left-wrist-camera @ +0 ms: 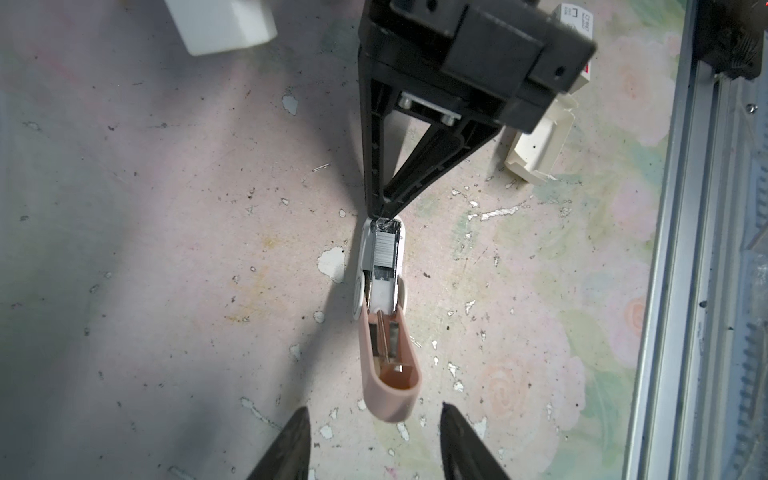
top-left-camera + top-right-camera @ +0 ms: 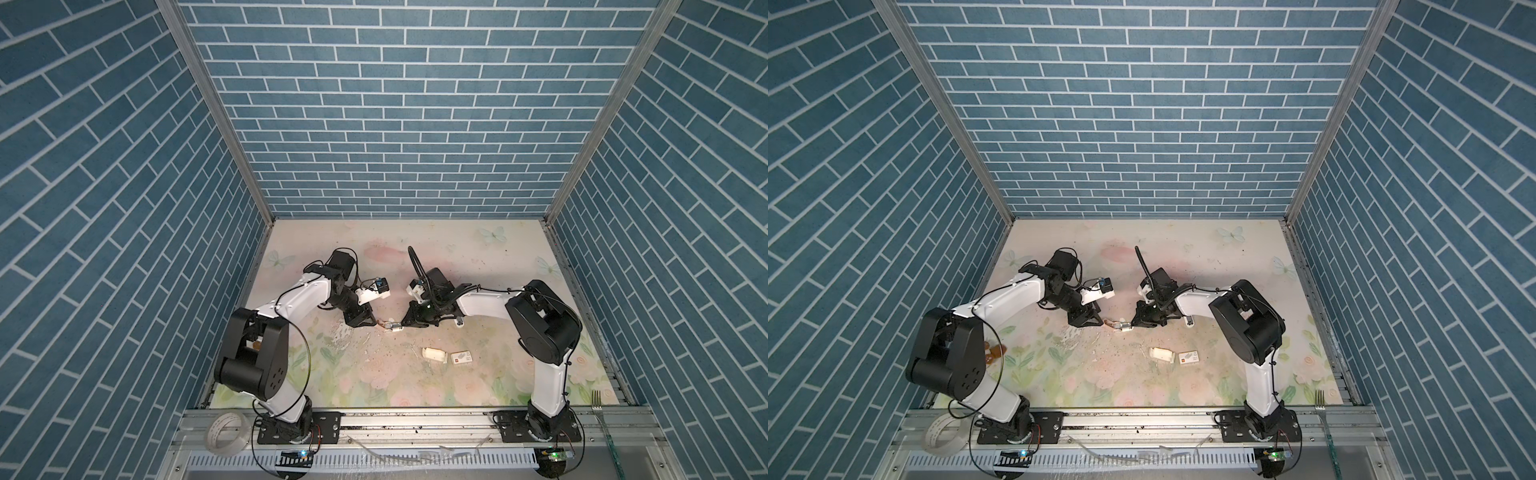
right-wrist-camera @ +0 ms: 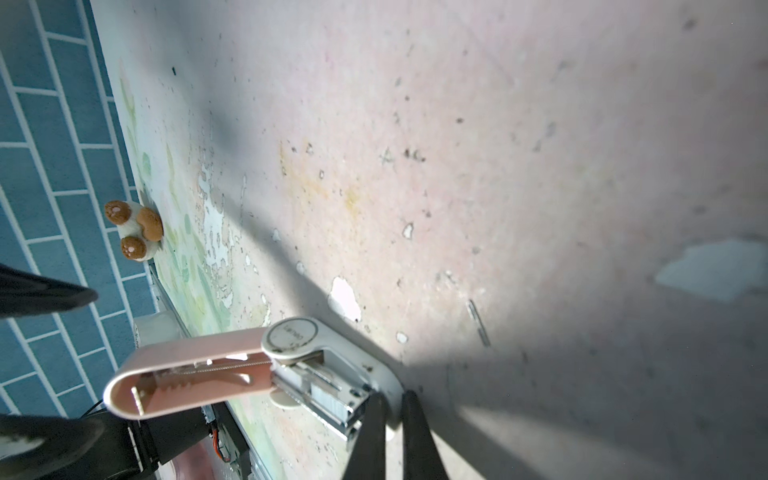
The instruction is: Load the staples into the stapler
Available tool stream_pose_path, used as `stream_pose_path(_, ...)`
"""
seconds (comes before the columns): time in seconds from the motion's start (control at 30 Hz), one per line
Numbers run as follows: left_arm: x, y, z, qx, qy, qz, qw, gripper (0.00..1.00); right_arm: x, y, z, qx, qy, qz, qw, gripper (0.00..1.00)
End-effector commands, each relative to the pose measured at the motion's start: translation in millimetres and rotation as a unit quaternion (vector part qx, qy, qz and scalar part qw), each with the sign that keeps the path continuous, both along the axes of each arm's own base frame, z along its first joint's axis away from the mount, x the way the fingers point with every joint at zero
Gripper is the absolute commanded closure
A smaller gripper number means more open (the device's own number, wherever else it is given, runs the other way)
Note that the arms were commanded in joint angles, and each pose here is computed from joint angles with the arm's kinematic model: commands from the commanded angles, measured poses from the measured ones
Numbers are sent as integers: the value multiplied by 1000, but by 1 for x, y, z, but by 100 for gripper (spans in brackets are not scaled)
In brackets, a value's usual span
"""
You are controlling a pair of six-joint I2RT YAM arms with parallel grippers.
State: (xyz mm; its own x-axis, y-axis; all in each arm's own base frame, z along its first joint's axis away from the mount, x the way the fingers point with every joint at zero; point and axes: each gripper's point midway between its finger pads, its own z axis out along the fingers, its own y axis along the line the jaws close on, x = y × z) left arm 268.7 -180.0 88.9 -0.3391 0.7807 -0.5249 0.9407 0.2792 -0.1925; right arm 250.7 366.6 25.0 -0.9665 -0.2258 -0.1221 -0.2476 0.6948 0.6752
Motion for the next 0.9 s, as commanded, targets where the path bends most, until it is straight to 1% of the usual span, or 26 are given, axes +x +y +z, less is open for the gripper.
stream_pose_path(0.0,-5,-2,-1,6,10,-17,1000,51,-5,-7,-19,-27,9,12,1000,90)
stream_pose_path(0.07,-10,-3,-1,4,17,-19,1000,50,-4,-8,-18,-27,8,11,1000,90)
stream_pose_path(0.13,-16,-3,-3,5,21,-22,1000,47,-4,-8,-17,-26,8,11,1000,90)
stream_pose_path(0.23,-20,-3,-8,10,16,-20,1000,45,-4,-8,-16,-26,7,10,1000,90)
stream_pose_path(0.33,-16,-2,-15,19,4,-1,1000,47,-4,-9,-16,-28,6,9,1000,91)
stream_pose_path(0.57,-19,-3,-17,17,5,6,1000,53,-3,-8,-15,-25,3,7,1000,91)
stream_pose_path(0.87,-14,-7,-16,20,-13,5,1000,53,-2,-8,-16,-24,2,7,1000,91)
